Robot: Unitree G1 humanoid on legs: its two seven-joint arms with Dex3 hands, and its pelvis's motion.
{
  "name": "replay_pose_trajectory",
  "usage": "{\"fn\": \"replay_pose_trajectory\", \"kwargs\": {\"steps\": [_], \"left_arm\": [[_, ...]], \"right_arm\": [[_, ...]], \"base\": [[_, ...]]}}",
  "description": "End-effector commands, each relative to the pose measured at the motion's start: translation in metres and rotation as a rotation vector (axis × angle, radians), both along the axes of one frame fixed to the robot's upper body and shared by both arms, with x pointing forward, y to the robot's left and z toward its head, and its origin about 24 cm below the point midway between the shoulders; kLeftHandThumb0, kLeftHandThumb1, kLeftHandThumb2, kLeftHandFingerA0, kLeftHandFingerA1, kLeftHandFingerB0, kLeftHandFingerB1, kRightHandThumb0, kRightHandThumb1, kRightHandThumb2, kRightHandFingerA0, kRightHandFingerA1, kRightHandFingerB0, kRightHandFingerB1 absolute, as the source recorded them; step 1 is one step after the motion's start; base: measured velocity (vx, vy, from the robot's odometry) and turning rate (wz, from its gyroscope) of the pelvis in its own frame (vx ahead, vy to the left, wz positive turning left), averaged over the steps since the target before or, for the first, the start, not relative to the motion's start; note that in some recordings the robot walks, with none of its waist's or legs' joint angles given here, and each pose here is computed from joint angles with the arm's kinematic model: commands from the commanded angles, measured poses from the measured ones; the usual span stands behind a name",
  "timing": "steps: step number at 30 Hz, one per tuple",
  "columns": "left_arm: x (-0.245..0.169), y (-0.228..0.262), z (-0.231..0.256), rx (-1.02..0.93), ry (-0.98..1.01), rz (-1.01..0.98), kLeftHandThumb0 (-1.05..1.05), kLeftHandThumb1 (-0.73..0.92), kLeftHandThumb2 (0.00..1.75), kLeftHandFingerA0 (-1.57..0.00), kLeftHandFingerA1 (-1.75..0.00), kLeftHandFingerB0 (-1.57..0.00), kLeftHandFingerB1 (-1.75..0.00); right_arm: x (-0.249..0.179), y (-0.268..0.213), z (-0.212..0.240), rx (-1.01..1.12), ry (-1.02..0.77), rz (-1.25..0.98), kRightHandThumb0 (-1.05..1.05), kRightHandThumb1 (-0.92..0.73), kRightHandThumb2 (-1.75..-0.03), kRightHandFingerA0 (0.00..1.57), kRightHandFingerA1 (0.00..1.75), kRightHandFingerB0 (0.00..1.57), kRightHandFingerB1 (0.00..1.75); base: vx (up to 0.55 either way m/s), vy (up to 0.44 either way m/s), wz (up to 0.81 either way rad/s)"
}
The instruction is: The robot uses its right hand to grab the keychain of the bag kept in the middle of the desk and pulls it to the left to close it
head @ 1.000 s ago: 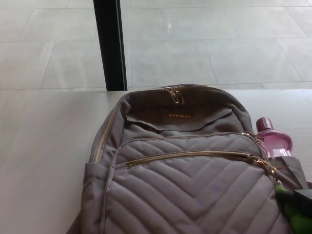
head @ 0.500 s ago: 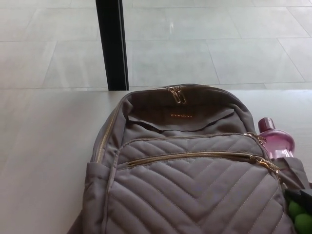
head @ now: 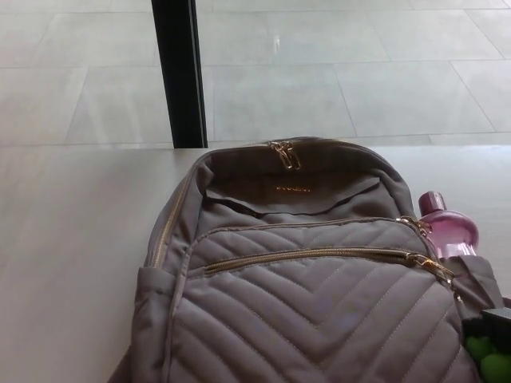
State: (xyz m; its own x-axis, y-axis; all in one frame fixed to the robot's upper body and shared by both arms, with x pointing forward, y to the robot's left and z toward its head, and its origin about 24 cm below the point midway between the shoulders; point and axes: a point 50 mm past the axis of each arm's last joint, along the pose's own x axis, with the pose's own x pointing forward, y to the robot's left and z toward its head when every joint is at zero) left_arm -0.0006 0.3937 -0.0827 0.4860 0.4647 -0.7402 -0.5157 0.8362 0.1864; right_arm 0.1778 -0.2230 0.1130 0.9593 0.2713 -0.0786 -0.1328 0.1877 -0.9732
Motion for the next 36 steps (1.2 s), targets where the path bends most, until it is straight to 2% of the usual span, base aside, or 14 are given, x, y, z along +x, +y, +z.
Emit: {"fn": "replay_pose_trajectory", "kwargs": {"steps": [1, 3, 5, 6, 7, 8, 9, 10, 16, 21, 22, 27, 31, 36], "left_arm": [[-0.001, 0.001, 0.002, 0.03, -0.031, 0.024, -0.91, 0.92, 0.81, -0.66, -0.55, -0.57, -0.46], [-0.001, 0.0, 0.001, 0.027, -0.027, 0.026, -0.91, 0.92, 0.82, -0.67, -0.56, -0.56, -0.45], [-0.002, 0.001, 0.001, 0.03, -0.031, 0.041, -0.92, 0.92, 0.84, -0.7, -0.57, -0.62, -0.48], [-0.003, 0.001, 0.001, 0.032, -0.033, 0.042, -0.9, 0.92, 0.85, -0.68, -0.56, -0.58, -0.46], [-0.003, 0.001, 0.002, 0.032, -0.036, 0.041, -0.9, 0.92, 0.85, -0.67, -0.56, -0.57, -0.46], [-0.003, 0.001, 0.002, 0.031, -0.036, 0.048, -0.9, 0.92, 0.84, -0.68, -0.56, -0.58, -0.46], [-0.003, 0.001, 0.001, 0.032, -0.033, 0.051, -0.91, 0.92, 0.83, -0.69, -0.56, -0.61, -0.47], [-0.003, 0.001, 0.001, 0.033, -0.031, 0.05, -0.92, 0.92, 0.85, -0.69, -0.56, -0.59, -0.47], [-0.005, 0.002, 0.002, 0.035, -0.034, 0.045, -0.93, 0.92, 0.87, -0.7, -0.56, -0.57, -0.46], [-0.007, 0.003, 0.004, 0.04, -0.031, 0.049, -0.95, 0.92, 0.9, -0.68, -0.57, -0.56, -0.46], [-0.007, 0.003, 0.004, 0.043, -0.031, 0.047, -0.93, 0.92, 0.88, -0.68, -0.57, -0.58, -0.47], [-0.007, 0.004, 0.004, 0.042, -0.032, 0.056, -0.95, 0.92, 0.88, -0.7, -0.58, -0.58, -0.47], [-0.007, 0.004, 0.004, 0.038, -0.033, 0.063, -0.93, 0.92, 0.87, -0.69, -0.58, -0.59, -0.47], [-0.009, 0.005, 0.005, 0.039, -0.031, 0.055, -0.95, 0.92, 0.9, -0.7, -0.58, -0.58, -0.47]], "right_arm": [[0.0, 0.003, 0.002, 0.024, -0.067, 0.051, -0.32, -0.75, -0.65, 0.97, 1.69, 0.83, 0.72], [0.0, 0.002, 0.001, 0.008, -0.057, 0.039, -0.33, -0.75, -0.66, 0.96, 1.7, 0.83, 0.76], [0.001, -0.001, -0.002, -0.002, -0.05, 0.025, -0.31, -0.7, -0.76, 0.96, 1.72, 0.79, 0.98], [0.001, -0.002, -0.003, 0.003, -0.052, 0.021, -0.32, -0.68, -0.7, 0.94, 1.75, 0.74, 1.1], [0.001, -0.002, -0.003, 0.001, -0.06, 0.016, -0.39, -0.5, -0.95, 1.21, 1.35, 0.78, 0.95], [0.001, -0.002, -0.003, 0.004, -0.078, 0.017, -0.29, -0.64, -0.69, 0.95, 1.75, 0.76, 1.1], [0.001, -0.002, -0.003, 0.008, -0.088, 0.016, -0.24, -0.55, -0.85, 1.17, 1.64, 0.76, 1.15], [0.002, -0.003, -0.002, 0.015, -0.097, 0.012, -0.29, -0.58, -0.88, 0.95, 1.75, 0.73, 1.28], [0.003, -0.006, 0.0, 0.06, -0.125, -0.003, -0.34, -0.54, -1.14, 0.98, 1.75, 0.76, 1.43], [0.005, -0.006, 0.003, 0.097, -0.108, -0.021, -0.31, -0.53, -1.18, 0.94, 1.75, 0.7, 1.55], [0.006, -0.007, 0.005, 0.146, -0.082, -0.04, -0.31, -0.52, -1.2, 0.96, 1.75, 0.63, 1.68], [0.012, -0.011, 0.015, 0.283, -0.013, -0.113, -0.26, -0.56, -1.09, 0.92, 1.75, 0.67, 1.56], [0.018, -0.015, 0.021, 0.446, 0.03, -0.133, -0.23, -0.55, -1.17, 0.94, 1.75, 0.68, 1.58], [0.025, -0.017, 0.032, 0.572, 0.059, -0.15, -0.21, -0.56, -1.09, 0.94, 1.68, 0.65, 1.63]], "base": [[0.0, 0.0, 0.0], [0.0, 0.0, 0.0], [0.0, 0.0, 0.0], [0.0, 0.0, 0.0], [0.0, 0.0, 0.0], [0.0, 0.0, 0.0], [0.0, 0.0, 0.0], [0.0, 0.0, 0.0], [0.0, 0.0, 0.0], [0.0, 0.0, 0.0], [0.0, 0.0, 0.0], [0.0, 0.0, 0.0], [0.0, 0.0, 0.0], [0.0, 0.0, 0.0]]}}
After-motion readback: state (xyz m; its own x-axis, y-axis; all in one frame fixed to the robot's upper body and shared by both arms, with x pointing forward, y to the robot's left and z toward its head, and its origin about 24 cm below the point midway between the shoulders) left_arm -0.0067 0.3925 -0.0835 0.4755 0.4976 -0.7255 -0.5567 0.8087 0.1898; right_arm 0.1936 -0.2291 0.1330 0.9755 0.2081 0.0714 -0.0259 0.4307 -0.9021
